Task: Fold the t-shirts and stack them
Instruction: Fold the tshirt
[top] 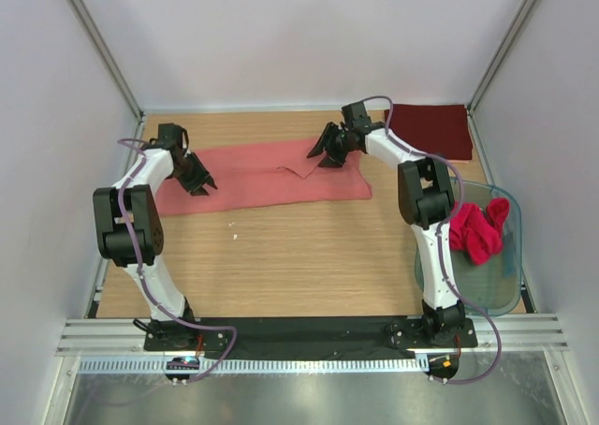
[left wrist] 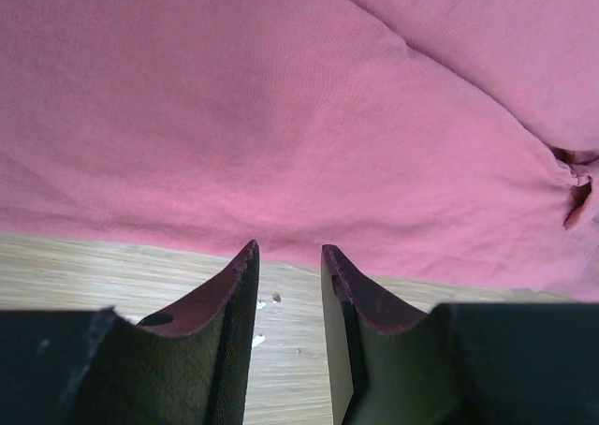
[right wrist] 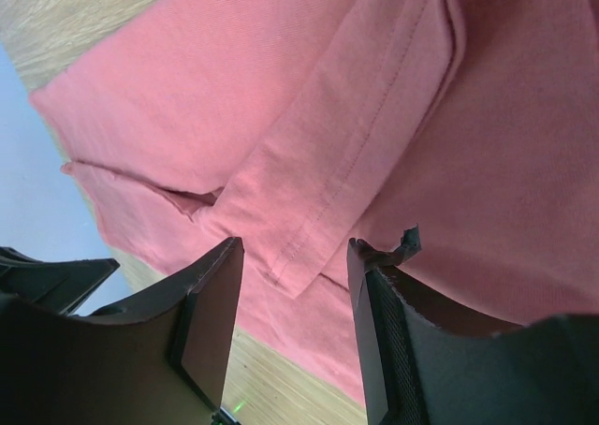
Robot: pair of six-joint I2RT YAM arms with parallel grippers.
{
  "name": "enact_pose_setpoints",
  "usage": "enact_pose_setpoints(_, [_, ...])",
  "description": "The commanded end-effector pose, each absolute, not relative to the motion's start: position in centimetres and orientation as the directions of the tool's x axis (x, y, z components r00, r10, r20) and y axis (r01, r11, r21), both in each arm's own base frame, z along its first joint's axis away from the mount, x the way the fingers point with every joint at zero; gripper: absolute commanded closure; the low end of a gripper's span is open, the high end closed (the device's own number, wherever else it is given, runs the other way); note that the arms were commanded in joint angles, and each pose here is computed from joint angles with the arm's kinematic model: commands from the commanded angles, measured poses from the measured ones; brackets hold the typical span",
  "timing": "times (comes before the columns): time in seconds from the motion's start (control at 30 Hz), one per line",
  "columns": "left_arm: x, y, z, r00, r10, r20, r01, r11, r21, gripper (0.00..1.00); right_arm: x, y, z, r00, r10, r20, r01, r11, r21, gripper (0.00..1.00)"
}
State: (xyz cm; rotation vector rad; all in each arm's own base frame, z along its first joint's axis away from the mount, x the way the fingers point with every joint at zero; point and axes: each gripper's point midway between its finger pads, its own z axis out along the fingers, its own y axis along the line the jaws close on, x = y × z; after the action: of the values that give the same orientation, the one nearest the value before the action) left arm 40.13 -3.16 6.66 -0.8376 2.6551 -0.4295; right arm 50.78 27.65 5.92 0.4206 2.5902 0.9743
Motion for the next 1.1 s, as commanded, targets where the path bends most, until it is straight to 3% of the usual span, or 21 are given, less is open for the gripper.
enact_pose_setpoints(0.0, [40.7, -3.7, 8.7, -0.768, -0.59, -0.251, -0.465, 0.782, -0.415, 0.66, 51.6, 28.6, 6.7, -0.893, 0.397, -0.214, 0.137, 0.69, 0.71, 0.45])
enact_pose_setpoints(0.33, [40.8, -3.8, 8.6, -0.768, -0.592, -0.243, -0.467, 0.778, -0.42, 0.66, 51.5, 28.7, 6.0, -0.896, 0.392, -0.208, 0.137, 0.689, 0.712, 0.45])
enact_pose_setpoints(0.63, [40.7, -3.7, 8.9, -0.768, -0.589, -0.251, -0.463, 0.782, -0.418, 0.66, 54.9, 31.3, 7.4, -0.876, 0.432, -0.214, 0.101, 0.598, 0.795, 0.47])
enact_pose_setpoints(0.77, [40.8, -3.7, 9.1, -0.764, -0.594, -0.251, -0.466, 0.778, -0.422, 0.66, 58.0, 35.9, 14.7, -0.846, 0.471, -0.25, -0.029, 0.428, 0.903, 0.48])
enact_pose_setpoints(0.8, [40.8, -3.8, 9.1, -0.764, -0.595, -0.25, -0.467, 0.777, -0.423, 0.66, 58.2, 37.0, 16.5, -0.844, 0.501, -0.19, -0.003, 0.35, 0.937, 0.48])
enact_pose_setpoints(0.93, [41.1, -3.8, 9.2, -0.757, -0.603, -0.251, -0.472, 0.771, -0.428, 0.66, 58.6, 38.7, 24.2, -0.831, 0.532, -0.161, -0.097, 0.148, 0.984, 0.48])
enact_pose_setpoints(1.0, [41.2, -3.7, 9.3, -0.754, -0.604, -0.259, -0.472, 0.772, -0.426, 0.66, 58.3, 37.5, 24.9, -0.822, 0.526, -0.219, -0.126, 0.207, 0.97, 0.48])
enact_pose_setpoints(1.07, [41.3, -3.4, 9.6, -0.755, -0.597, -0.273, -0.465, 0.78, -0.418, 0.66, 58.2, 34.8, 21.6, -0.825, 0.522, -0.218, -0.042, 0.326, 0.944, 0.47])
